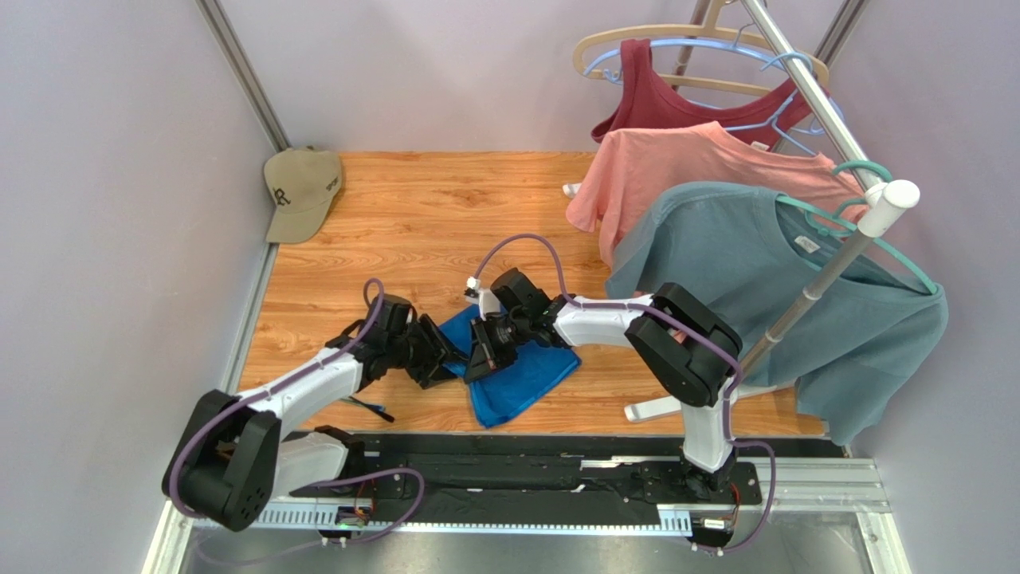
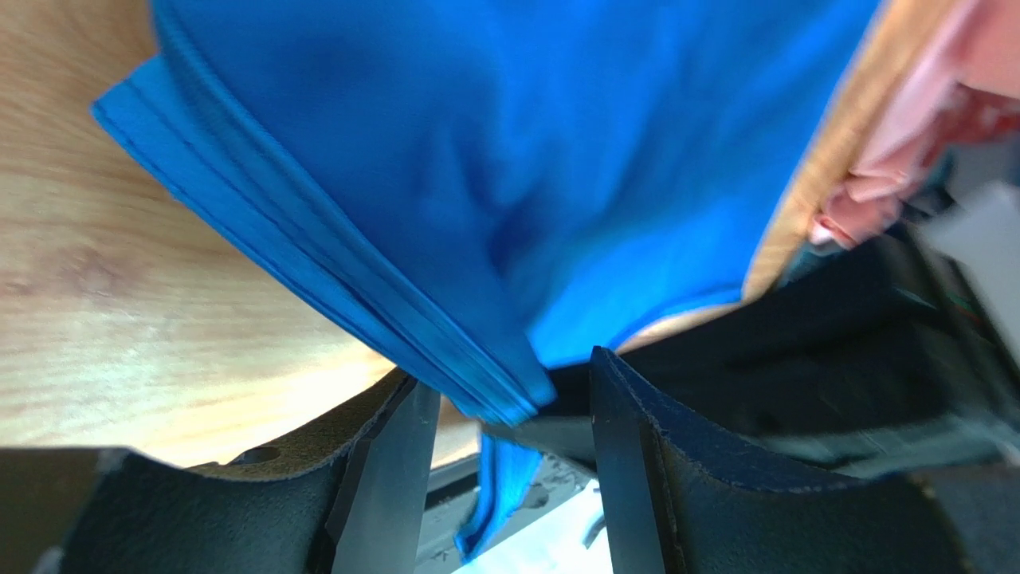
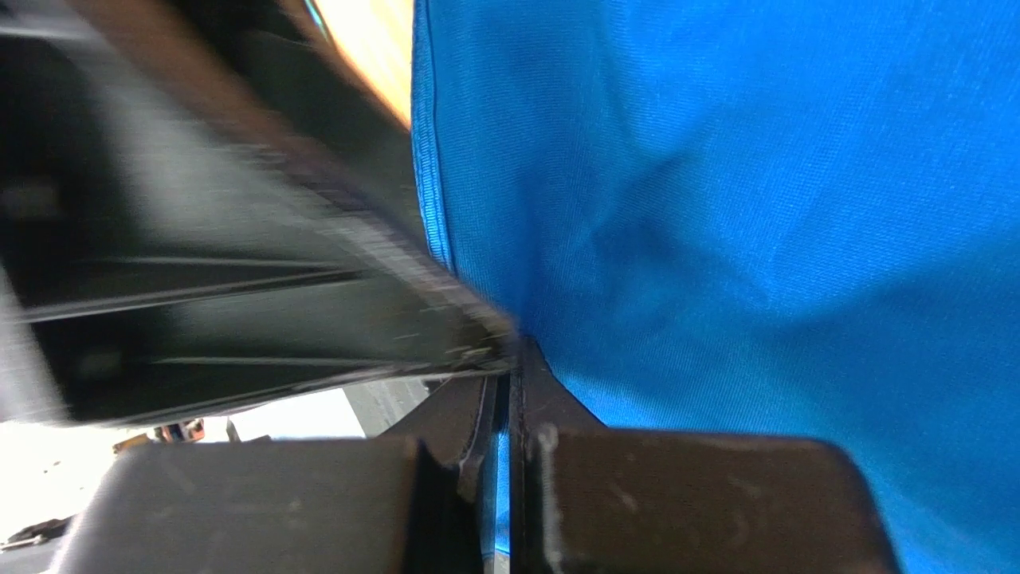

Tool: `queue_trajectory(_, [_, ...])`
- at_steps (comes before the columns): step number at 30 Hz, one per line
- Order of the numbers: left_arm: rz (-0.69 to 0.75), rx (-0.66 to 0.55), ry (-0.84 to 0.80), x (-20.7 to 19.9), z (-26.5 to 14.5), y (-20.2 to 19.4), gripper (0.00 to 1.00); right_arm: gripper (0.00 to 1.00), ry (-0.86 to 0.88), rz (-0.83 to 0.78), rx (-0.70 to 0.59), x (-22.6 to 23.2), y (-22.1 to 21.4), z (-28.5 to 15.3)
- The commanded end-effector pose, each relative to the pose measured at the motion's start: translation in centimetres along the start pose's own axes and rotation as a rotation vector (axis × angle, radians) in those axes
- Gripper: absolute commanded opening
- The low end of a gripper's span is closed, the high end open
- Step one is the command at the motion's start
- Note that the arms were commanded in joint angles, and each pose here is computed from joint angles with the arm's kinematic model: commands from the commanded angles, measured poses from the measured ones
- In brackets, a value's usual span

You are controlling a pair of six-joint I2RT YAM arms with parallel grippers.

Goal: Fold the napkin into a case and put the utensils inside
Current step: Pass from the right arm to the left

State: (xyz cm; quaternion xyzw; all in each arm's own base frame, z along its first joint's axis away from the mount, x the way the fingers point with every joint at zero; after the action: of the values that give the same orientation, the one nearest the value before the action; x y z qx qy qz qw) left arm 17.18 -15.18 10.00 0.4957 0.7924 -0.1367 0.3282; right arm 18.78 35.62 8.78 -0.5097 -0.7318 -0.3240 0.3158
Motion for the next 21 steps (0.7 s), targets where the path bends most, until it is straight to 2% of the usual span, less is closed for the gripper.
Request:
queue_trajectory(1, [-0.019, -0.007, -0.01, -1.0, 0.7, 0.4, 0.57, 0.0, 0.113, -0.056, -0.063, 3.3, 1.5, -0.9])
queue_trajectory(7, [0.0, -0.059, -0.031, -1.3, 0.2, 0.8, 0.54, 0.0, 0.115, -0.044, -0.056, 3.1, 1.3, -0.8])
queue_trajectory(10, [0.021, -0.074, -0.047, -1.6, 0.0, 0.9, 0.47, 0.0, 0.11, -0.035, -0.051, 2.8, 1.2, -0.6])
queue_trajectory(13, [0.033, -0.069, -0.047, -1.6, 0.0, 0.9, 0.36, 0.03, 0.091, -0.04, -0.051, 2.6, 1.1, -0.6])
queue_trajectory(14, [0.036, -0.065, -0.044, -1.5, 0.0, 0.8, 0.3, 0.04, 0.083, -0.046, -0.05, 2.5, 1.1, -0.6])
queue_trajectory(15, [0.049, -0.062, -0.041, -1.4, -0.1, 0.8, 0.28, 0.04, 0.072, -0.048, -0.051, 2.4, 1.1, -0.6])
queue_trajectory(18, [0.065, -0.054, -0.02, -1.3, -0.4, 0.6, 0.27, 0.06, 0.041, -0.051, -0.045, 2.0, 1.1, -0.6])
queue_trajectory(21, [0.076, -0.055, -0.026, -1.4, -0.9, 0.5, 0.34, 0.06, 0.038, -0.049, -0.042, 1.9, 1.0, -0.6])
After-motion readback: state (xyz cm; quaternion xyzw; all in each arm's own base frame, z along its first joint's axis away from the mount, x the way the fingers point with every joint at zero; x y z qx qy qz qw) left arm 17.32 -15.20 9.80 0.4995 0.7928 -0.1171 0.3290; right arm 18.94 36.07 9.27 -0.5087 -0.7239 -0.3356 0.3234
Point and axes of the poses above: each gripper's point midway between its finger pads, its own z axis out along the fingers, its own x axis along the line the jaws close on, y = z × x, the point moved 7 cm from there along -z, back along the fingers, and after that the axes turned 10 degrees about z, right-handed, at the moved point
